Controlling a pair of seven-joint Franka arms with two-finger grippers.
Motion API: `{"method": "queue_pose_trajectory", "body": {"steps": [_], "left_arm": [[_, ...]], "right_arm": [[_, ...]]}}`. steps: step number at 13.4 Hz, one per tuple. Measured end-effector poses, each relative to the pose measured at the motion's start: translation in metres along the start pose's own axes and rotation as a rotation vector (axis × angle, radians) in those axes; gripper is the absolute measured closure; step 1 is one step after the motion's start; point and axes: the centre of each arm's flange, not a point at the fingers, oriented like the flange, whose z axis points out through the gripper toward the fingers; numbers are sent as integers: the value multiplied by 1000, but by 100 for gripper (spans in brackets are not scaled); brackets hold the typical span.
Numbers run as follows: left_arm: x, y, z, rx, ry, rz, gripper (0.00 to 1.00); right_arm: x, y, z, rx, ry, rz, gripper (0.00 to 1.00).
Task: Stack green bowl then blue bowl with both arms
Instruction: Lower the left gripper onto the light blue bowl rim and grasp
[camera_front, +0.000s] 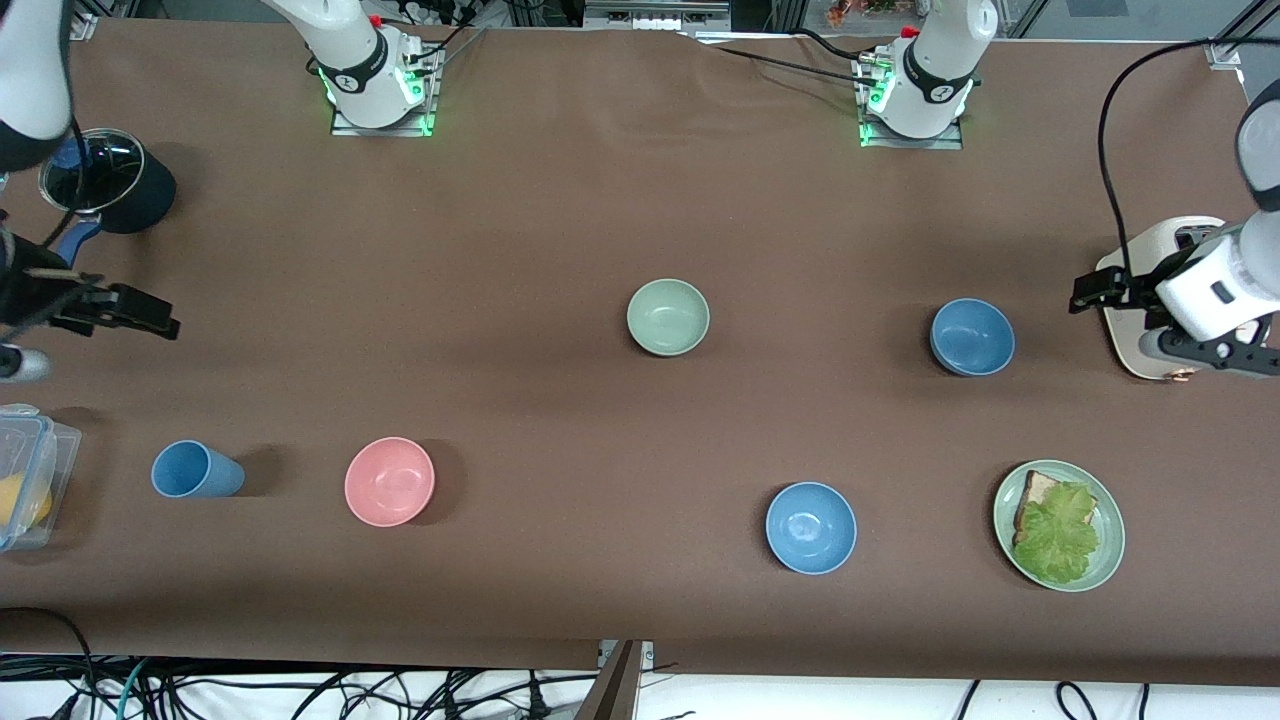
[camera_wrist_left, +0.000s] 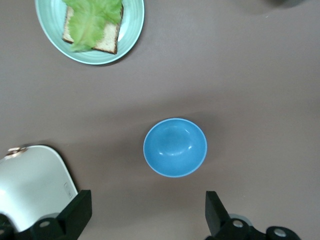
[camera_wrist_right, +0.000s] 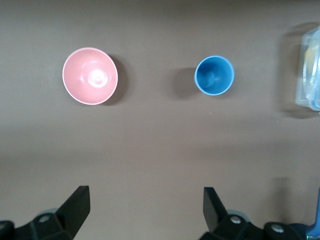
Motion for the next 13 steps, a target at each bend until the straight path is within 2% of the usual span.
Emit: {"method": "queue_pose_trajectory", "body": {"steps": [2, 5, 9, 13], "left_arm": [[9, -15, 42, 1, 18, 44, 0], [5, -28, 113, 10, 57, 91, 0], [-9, -18, 186, 40, 133, 139, 0], [-19, -11, 242, 37, 126, 218, 0]], "right_arm": [[-12, 9, -22, 14, 32, 9, 0], [-29, 27, -38, 12, 51, 21, 0], [-41, 45, -41, -14, 25, -9, 0], [-46, 63, -39, -12, 6, -98, 0]]}}
